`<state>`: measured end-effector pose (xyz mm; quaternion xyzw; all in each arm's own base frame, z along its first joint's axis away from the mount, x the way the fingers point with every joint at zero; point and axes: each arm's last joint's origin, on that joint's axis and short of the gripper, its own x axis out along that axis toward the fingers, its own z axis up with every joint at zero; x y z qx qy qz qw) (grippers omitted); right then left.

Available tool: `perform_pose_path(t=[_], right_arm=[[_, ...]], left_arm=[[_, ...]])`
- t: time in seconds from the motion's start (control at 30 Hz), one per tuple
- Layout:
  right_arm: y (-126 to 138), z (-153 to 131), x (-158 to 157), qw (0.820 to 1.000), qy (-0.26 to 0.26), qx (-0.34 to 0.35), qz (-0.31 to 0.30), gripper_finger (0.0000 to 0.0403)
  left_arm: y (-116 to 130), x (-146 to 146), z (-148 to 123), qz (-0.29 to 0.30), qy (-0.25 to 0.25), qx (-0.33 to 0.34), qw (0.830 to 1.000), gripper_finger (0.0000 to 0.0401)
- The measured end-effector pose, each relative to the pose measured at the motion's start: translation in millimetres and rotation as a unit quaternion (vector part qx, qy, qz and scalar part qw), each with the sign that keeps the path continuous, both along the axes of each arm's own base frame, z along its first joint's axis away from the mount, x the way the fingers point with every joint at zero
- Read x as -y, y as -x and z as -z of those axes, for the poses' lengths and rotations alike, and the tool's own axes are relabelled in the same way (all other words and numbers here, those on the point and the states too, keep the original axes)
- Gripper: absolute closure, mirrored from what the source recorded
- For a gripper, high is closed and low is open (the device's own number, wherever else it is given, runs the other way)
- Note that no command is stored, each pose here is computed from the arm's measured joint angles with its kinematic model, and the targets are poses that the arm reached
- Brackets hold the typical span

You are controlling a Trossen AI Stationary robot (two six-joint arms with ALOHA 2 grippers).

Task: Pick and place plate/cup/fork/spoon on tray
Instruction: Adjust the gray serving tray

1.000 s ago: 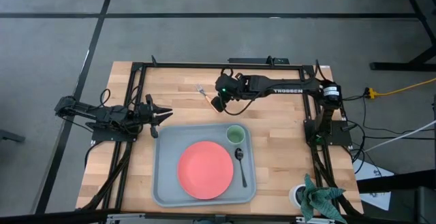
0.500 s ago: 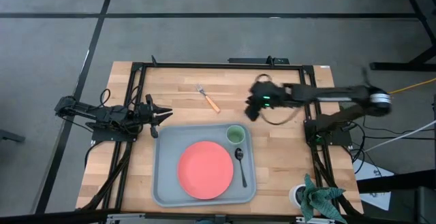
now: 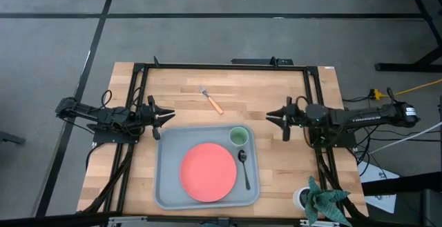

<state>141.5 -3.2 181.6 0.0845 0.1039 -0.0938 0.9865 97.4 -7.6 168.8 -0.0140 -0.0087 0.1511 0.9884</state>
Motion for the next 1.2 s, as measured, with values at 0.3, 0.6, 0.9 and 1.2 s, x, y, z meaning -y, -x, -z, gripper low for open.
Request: perform_pose_path(t=[0.3, 0.6, 0.9, 1.2], right_arm=[[19.4, 18.6, -14.3, 0.990, 0.097, 0.076, -0.074, 0.0308], [31.2, 7.1, -18.3, 0.974, 0.125, 0.138, -0.130, 0.0308], [41.9, 16.6, -18.0, 0.979, 0.070, 0.101, -0.160, 0.0308], [44.1, 14.0, -16.9, 0.979, 0.080, 0.118, -0.148, 0.0308]], left_arm=[[0.0, 0.0, 0.0, 0.000, 0.000, 0.000, 1.000, 0.0332], [0.0, 0.0, 0.0, 0.000, 0.000, 0.000, 1.000, 0.0332], [0.0, 0.0, 0.0, 0.000, 0.000, 0.000, 1.000, 0.0332], [0.0, 0.0, 0.0, 0.000, 0.000, 0.000, 1.000, 0.0332]])
